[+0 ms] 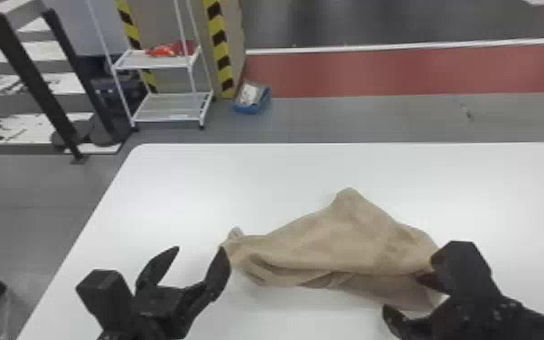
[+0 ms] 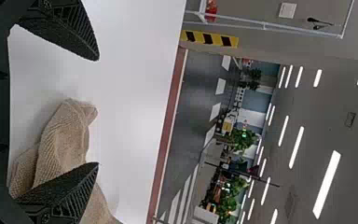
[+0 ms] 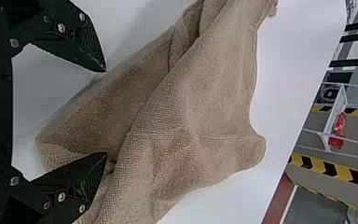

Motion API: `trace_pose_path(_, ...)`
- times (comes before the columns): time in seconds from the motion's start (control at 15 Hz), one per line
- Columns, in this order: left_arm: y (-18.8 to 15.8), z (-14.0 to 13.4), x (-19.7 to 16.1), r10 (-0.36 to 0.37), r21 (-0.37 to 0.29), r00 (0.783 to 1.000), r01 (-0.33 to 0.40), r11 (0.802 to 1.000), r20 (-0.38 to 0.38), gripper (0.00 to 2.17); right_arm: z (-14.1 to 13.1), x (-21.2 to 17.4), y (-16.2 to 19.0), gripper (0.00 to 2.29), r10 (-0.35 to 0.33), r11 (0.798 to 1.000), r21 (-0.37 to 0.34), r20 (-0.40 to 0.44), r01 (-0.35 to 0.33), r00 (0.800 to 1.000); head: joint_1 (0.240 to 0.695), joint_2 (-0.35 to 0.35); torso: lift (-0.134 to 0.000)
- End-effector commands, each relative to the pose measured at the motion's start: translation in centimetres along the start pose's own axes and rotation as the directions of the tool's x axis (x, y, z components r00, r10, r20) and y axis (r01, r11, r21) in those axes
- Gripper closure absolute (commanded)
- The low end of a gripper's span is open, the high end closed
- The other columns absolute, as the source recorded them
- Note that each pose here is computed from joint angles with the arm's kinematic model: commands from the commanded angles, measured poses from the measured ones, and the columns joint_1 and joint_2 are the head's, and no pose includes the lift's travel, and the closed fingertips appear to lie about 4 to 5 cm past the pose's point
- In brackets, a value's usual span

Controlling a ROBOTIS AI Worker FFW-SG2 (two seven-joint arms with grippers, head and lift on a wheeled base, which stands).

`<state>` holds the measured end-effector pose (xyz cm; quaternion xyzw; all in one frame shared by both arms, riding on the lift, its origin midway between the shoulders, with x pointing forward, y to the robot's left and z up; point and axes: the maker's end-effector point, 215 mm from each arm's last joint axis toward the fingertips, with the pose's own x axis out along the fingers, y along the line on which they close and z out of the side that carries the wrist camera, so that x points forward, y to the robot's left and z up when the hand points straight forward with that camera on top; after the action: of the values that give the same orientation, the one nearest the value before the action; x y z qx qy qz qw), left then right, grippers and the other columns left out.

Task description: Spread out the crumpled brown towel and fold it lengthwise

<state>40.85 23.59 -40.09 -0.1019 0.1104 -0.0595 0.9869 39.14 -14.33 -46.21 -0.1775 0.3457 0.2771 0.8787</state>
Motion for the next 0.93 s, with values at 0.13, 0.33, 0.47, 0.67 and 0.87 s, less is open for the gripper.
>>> trace_pose_path(0.13, 0.1, 0.0, 0.0, 0.003, -0.003, 1.000, -0.003, 1.000, 0.000, 0.08, 0.0, 0.1, -0.3, 0.44, -0.011, 1.000, -0.012, -0.021, 0.010, 1.000, 0.695, 0.132, -0.124)
trace_pose_path(0.33, 0.1, -0.2, -0.1, 0.004, -0.004, 1.000, -0.004, 1.000, -0.003, 0.08, -0.1, 0.1, -0.3, 0.92, -0.010, 1.000, -0.013, -0.021, 0.009, 1.000, 0.695, 0.130, -0.124)
trace_pose_path(0.47, 0.2, -0.3, -0.2, 0.005, -0.004, 1.000, -0.005, 1.000, -0.004, 0.08, -0.1, 0.1, -0.4, 1.19, -0.012, 1.000, -0.013, -0.022, 0.012, 1.000, 0.695, 0.130, -0.124)
trace_pose_path(0.67, 0.1, -0.2, -0.2, 0.003, -0.003, 1.000, -0.003, 1.000, -0.003, 0.08, 0.1, 0.0, -0.6, 1.21, -0.013, 1.000, -0.010, -0.010, 0.013, 1.000, 0.695, 0.129, -0.124)
trace_pose_path(0.87, 0.1, -0.1, -0.3, 0.001, -0.006, 1.000, -0.001, 1.000, 0.000, 0.08, 0.7, -0.8, -1.7, 1.21, -0.018, 1.000, 0.025, 0.036, 0.017, 0.999, 0.695, 0.126, -0.124)
